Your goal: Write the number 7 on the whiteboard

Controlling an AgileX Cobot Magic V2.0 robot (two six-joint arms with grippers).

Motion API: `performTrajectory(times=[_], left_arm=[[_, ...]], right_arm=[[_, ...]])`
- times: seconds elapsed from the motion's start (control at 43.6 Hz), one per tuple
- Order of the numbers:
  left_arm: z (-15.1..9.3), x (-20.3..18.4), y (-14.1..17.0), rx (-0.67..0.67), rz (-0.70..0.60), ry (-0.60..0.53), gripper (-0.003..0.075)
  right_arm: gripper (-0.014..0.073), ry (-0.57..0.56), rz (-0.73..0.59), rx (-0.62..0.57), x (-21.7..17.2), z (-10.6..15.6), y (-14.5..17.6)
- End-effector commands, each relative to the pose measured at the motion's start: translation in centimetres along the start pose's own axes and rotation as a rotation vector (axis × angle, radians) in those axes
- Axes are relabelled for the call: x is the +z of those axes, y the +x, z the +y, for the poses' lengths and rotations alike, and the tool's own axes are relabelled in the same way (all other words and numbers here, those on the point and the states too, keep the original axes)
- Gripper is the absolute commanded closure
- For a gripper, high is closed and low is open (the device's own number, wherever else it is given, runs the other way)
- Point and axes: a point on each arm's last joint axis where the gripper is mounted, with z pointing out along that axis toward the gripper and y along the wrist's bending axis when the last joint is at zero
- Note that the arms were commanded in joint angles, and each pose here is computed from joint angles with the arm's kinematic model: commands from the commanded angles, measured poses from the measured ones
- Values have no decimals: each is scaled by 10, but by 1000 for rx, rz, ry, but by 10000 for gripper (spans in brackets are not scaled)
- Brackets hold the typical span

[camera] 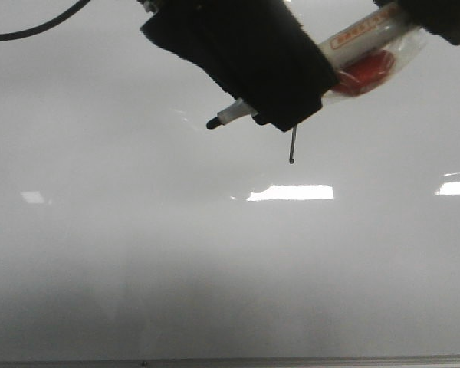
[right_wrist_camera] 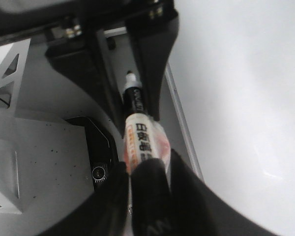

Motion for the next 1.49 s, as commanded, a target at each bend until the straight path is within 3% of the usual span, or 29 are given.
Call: performTrajectory(times=[0.0,0.115,0.413,0.527,0.665,0.871,1.032,1.33,1.467], left_arm=[[-1,-18,-16,-17,-105,-41,623],[4,-23,-13,-78,-63,-105,623],[32,-60,8,-318,171,-546,623],[39,-79,23,-423,269,-720,623],[48,-94,45,-512,307,-804,623],[73,-111,96,-725,214,-883,623],[82,-119,137,-897,36,-924,623],[88,-120,200,-1049,-322,-1100,623],[96,-116,216,-1035,-420,-1164,623]], right_arm=[[135,20,-79,-1,-10,3,-11],[-5,56,-78,49,-18,1,-10],[-6,258,-68,318,-47,-10,8],[-6,271,-59,340,-49,-13,11],[-6,273,-59,340,-49,-13,12],[-6,273,-59,340,-49,-13,12],[-6,276,-62,340,-49,-13,11],[-6,287,-70,339,-50,-14,11],[-6,286,-69,340,-49,-15,11]])
